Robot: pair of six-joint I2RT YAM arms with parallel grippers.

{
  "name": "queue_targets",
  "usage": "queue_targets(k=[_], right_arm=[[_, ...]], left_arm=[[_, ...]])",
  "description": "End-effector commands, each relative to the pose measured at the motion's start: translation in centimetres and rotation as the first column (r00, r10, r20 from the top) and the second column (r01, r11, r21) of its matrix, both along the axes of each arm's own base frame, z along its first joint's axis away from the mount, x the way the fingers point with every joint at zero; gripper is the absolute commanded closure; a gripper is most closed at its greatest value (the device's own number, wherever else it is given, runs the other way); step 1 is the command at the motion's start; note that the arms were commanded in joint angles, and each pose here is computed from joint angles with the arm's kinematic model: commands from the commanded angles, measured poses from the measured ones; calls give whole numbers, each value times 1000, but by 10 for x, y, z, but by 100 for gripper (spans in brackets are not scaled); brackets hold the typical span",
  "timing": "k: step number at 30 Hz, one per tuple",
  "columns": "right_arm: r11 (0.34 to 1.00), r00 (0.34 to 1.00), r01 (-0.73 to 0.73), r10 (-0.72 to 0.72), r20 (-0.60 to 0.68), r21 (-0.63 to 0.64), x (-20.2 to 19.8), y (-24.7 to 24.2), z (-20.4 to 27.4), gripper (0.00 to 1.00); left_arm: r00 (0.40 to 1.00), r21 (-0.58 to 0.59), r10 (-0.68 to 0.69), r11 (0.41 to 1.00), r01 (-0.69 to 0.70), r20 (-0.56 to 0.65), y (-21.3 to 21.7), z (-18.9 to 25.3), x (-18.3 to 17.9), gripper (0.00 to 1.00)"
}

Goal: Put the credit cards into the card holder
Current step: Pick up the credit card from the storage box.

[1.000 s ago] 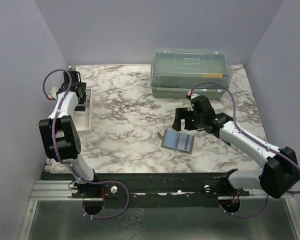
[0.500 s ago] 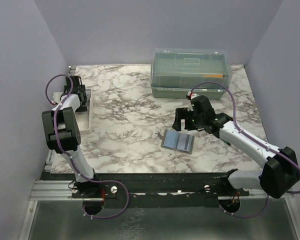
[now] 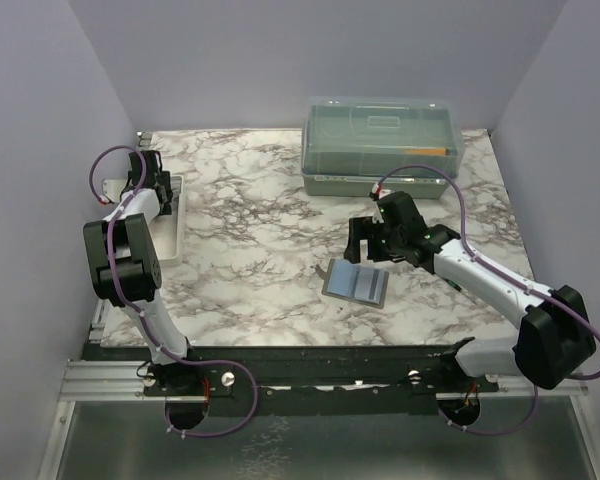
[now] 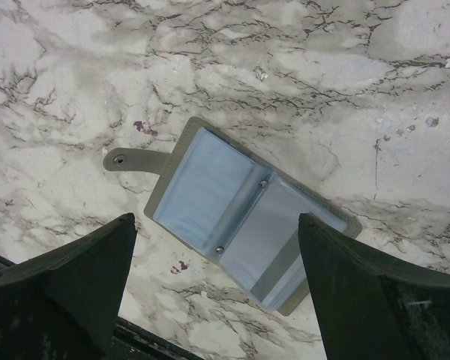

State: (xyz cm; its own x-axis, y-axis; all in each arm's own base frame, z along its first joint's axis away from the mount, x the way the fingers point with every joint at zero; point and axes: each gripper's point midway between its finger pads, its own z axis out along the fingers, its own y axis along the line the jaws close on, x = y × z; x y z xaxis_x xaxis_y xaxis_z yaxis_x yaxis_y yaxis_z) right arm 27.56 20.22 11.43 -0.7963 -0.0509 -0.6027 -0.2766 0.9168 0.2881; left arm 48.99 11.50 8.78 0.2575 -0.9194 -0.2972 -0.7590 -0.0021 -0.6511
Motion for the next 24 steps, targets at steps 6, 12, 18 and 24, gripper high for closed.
queue_targets(k=[6,12,18,24], right_arm=[[1000,1000,-4,4,26,-10,9,1,0,8],[1000,1000,-3,3,25,-12,9,0,0,8],[1000,1000,3,-2,24,-18,8,-2,-1,8],[1000,999,16,-15,33,-22,8,-5,2,8]], left_arm=[[997,35,2,999,-4,73,11,21,12,48],[998,21,-2,1000,1,70,8,19,10,55],[998,11,0,1000,-1,64,7,17,8,64],[999,8,5,1000,-5,49,7,18,5,68]])
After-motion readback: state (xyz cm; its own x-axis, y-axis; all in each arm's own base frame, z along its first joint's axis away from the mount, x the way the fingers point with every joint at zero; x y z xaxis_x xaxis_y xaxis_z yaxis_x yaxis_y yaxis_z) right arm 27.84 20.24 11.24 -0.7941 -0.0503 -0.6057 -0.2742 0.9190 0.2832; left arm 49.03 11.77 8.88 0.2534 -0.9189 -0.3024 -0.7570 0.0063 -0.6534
